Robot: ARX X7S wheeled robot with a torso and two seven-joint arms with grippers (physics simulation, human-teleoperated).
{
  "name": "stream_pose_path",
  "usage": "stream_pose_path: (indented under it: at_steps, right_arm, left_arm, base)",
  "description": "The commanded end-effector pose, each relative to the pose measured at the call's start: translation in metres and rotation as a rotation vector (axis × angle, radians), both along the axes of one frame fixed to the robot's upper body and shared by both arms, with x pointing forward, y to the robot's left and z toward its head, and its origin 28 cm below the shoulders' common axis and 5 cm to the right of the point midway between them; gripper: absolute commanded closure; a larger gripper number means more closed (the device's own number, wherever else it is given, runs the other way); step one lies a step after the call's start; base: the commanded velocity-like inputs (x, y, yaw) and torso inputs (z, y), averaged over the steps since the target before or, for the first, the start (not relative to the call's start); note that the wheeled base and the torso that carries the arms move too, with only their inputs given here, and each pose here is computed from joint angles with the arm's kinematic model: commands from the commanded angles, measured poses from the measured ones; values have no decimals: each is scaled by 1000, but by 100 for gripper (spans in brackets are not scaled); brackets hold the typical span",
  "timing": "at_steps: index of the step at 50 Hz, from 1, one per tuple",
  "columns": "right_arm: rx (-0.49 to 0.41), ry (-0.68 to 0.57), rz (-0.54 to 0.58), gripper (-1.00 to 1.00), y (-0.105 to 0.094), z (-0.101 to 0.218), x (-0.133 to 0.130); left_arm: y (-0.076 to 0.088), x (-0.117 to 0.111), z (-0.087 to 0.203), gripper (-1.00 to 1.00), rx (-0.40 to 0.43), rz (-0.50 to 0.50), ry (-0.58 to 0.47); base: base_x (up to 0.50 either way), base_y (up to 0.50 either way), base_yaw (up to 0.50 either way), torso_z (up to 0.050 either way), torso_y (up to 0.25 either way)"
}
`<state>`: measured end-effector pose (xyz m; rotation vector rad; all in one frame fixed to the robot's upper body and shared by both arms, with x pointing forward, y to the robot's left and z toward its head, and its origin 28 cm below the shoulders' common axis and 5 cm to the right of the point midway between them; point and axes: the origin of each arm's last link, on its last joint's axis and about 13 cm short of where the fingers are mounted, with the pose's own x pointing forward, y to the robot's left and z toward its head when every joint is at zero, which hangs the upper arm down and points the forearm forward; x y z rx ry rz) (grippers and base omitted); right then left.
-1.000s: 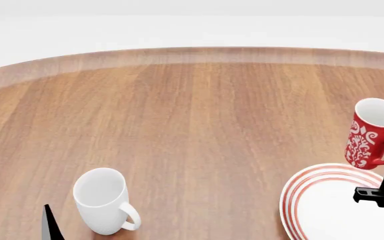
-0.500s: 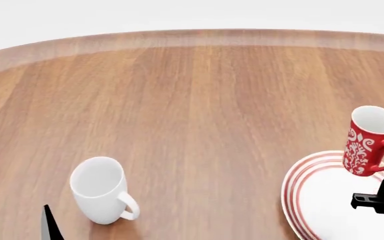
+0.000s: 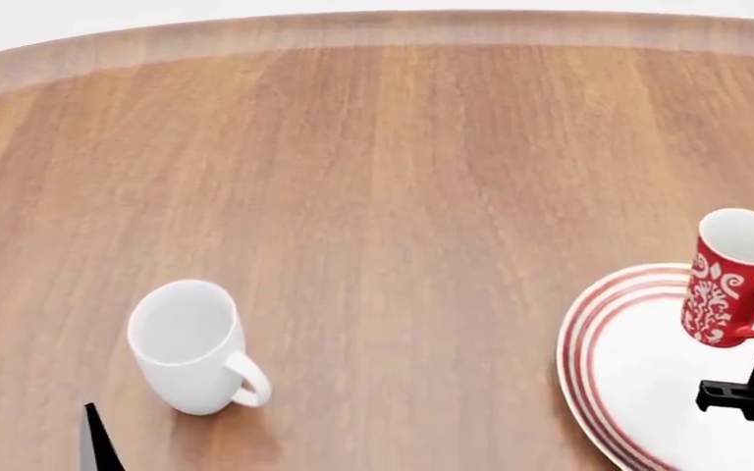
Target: Pick up the red mug and put it on the plate
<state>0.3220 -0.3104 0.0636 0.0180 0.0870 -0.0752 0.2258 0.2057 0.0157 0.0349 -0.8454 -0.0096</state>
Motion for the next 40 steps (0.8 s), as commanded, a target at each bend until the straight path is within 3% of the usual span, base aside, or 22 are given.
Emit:
stream_pose_path:
  at_steps: [1,26,40]
  right_arm:
    - [4,-13,-21,100,-2,2,0]
    - [0,-6,-21,100,-1,1,0]
    - [2,-9,-14,100,-2,0,-1]
  left_arm:
    - [0,0,0,-100,-2,0,-3]
    - [0,0,0,-100,-5,0,-11]
    - [0,0,0,-100,-11,-8,-21]
  base:
    - [0,0,0,0,-76]
    - [0,0,0,0,-78]
    - [0,0,0,0,-3]
